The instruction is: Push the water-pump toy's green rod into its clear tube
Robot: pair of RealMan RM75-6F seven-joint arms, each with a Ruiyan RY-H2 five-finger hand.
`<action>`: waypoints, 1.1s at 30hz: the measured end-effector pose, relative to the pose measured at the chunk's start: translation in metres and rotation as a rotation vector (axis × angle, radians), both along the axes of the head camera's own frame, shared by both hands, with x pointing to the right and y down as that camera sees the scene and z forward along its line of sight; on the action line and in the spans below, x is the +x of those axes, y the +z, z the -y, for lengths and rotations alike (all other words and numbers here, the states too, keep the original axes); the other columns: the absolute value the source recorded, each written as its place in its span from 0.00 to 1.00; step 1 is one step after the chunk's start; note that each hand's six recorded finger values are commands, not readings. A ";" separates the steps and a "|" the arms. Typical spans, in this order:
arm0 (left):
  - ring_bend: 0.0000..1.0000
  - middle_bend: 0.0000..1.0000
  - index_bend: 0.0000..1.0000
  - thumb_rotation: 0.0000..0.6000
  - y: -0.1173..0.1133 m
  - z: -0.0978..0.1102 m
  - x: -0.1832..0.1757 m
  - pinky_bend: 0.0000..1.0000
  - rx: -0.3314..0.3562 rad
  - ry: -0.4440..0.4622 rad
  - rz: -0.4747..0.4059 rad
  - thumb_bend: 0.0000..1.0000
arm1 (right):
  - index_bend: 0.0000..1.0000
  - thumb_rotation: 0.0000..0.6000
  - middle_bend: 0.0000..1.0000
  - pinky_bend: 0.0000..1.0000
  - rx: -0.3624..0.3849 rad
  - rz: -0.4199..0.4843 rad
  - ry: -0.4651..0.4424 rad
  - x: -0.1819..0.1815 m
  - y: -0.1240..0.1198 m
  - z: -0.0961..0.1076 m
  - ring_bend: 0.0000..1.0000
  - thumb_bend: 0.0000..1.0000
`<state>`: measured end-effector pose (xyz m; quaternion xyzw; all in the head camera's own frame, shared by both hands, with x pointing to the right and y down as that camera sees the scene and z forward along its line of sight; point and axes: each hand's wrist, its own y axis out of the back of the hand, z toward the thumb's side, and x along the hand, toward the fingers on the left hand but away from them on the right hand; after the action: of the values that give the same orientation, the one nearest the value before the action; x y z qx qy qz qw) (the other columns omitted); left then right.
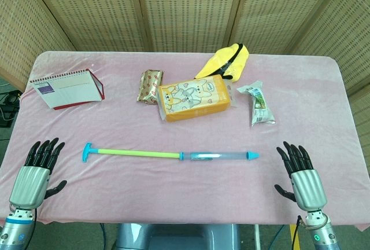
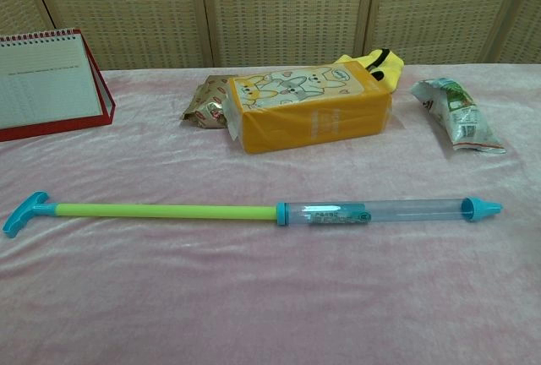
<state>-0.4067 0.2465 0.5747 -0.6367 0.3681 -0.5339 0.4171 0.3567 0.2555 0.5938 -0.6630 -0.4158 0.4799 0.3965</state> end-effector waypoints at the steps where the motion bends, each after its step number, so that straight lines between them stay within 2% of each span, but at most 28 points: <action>1: 0.00 0.00 0.00 1.00 0.000 0.000 0.000 0.00 0.000 0.000 0.001 0.15 | 0.02 1.00 0.00 0.00 0.001 0.000 0.000 0.000 0.000 0.000 0.00 0.14; 22: 0.00 0.00 0.00 1.00 0.005 0.001 0.002 0.00 -0.012 -0.006 -0.002 0.16 | 0.01 1.00 0.00 0.00 0.000 0.017 0.012 0.001 -0.003 0.003 0.00 0.14; 24: 0.01 0.01 0.00 1.00 0.006 0.004 0.002 0.05 -0.016 -0.018 -0.005 0.17 | 0.01 1.00 0.00 0.00 -0.002 0.018 0.013 0.002 -0.003 0.003 0.00 0.14; 26: 0.14 0.13 0.03 1.00 0.008 0.008 0.004 0.22 -0.015 -0.025 -0.003 0.19 | 0.01 1.00 0.00 0.00 -0.004 0.017 0.014 0.003 -0.003 0.003 0.00 0.14; 28: 0.39 0.42 0.10 1.00 0.009 0.013 0.005 0.45 -0.005 -0.026 0.006 0.21 | 0.01 1.00 0.00 0.00 -0.009 0.018 0.016 0.003 -0.002 0.003 0.00 0.14; 31: 0.60 0.67 0.26 1.00 0.013 0.026 0.011 0.63 0.022 -0.027 0.014 0.23 | 0.01 1.00 0.00 0.00 -0.012 0.021 0.017 0.003 -0.003 0.003 0.00 0.14; 33: 0.67 0.75 0.37 1.00 0.019 0.034 0.015 0.68 0.015 -0.028 0.016 0.24 | 0.01 1.00 0.00 0.00 -0.012 0.022 0.018 0.004 -0.003 0.003 0.00 0.14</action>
<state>-0.3914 0.2128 0.5942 -0.6240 0.3777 -0.5420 0.4174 0.3602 0.2523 0.5907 -0.6667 -0.4232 0.4786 0.3839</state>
